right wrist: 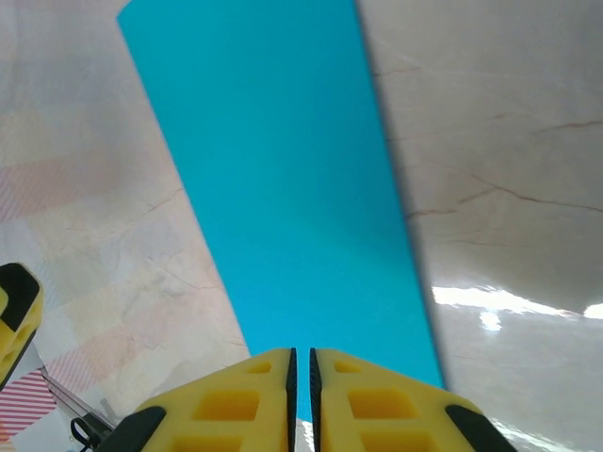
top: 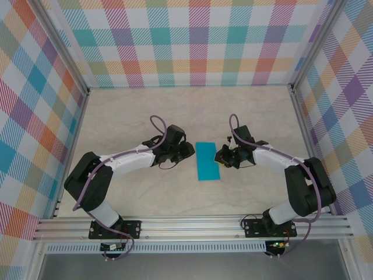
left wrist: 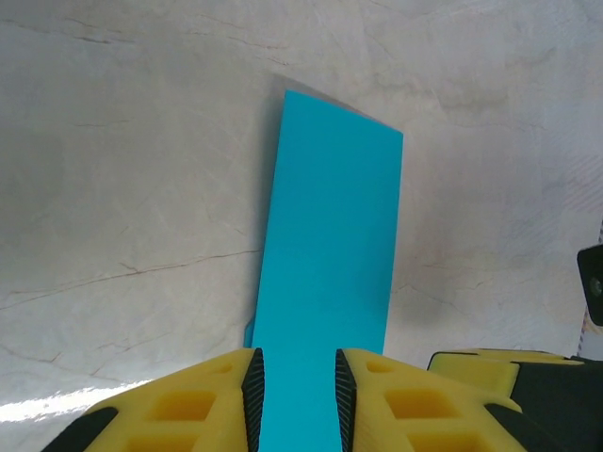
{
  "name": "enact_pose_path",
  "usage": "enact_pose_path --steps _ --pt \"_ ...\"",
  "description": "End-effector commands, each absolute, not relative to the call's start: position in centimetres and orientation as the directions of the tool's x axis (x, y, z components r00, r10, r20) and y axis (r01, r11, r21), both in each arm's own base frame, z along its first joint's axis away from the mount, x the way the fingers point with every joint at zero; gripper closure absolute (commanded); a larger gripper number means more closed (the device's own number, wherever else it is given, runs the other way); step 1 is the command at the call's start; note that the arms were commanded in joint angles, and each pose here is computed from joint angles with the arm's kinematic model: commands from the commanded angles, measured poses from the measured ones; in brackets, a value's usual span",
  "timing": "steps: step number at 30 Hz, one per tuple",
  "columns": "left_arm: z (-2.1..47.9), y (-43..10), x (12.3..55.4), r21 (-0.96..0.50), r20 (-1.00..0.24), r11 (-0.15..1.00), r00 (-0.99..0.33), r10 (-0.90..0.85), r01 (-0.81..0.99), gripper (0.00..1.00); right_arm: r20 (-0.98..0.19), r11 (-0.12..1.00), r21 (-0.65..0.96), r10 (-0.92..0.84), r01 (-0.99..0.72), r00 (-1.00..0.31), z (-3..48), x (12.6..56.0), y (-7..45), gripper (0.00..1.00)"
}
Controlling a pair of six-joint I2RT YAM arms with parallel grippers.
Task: Fold a paper plane with a square sheet of paper (pick it up from the middle)
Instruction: Third fold the triangle at the center of the table.
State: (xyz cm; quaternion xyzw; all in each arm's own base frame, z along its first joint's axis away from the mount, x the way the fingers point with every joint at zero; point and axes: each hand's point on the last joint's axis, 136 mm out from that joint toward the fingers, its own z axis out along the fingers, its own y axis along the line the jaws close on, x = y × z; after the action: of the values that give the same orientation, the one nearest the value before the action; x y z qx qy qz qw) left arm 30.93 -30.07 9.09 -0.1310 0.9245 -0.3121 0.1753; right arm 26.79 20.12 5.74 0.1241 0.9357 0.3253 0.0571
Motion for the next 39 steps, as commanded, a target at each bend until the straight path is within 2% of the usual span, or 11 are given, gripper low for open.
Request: enact_pose_path --steps 1,4,12,24,39 --pt "9.3 -32.4 31.4 -0.655 -0.236 0.751 -0.923 -0.302 -0.079 0.73 0.014 0.764 0.619 0.221 0.182 -0.975 5.2 25.3 19.9 0.83" --pt "8.7 -33.2 31.7 -0.654 -0.232 0.754 -0.933 -0.276 -0.06 0.73 0.013 0.77 0.61 0.225 0.186 -0.974 4.9 25.2 19.7 0.79" --pt "7.5 -35.2 32.4 -0.666 -0.202 0.745 -0.953 -0.227 -0.036 0.74 0.052 0.769 0.605 0.22 0.206 -0.974 3.5 24.1 19.5 0.77" --pt "6.5 -36.9 32.6 -0.679 -0.179 0.734 -0.968 -0.177 -0.009 0.76 0.043 0.796 0.568 0.226 0.21 -0.973 2.4 24.0 18.8 0.73" --pt "2.9 -35.7 32.3 -0.597 -0.14 0.801 -0.975 -0.175 -0.058 0.79 0.036 0.789 0.576 0.237 0.214 -0.971 2.0 24.2 18.8 0.71"
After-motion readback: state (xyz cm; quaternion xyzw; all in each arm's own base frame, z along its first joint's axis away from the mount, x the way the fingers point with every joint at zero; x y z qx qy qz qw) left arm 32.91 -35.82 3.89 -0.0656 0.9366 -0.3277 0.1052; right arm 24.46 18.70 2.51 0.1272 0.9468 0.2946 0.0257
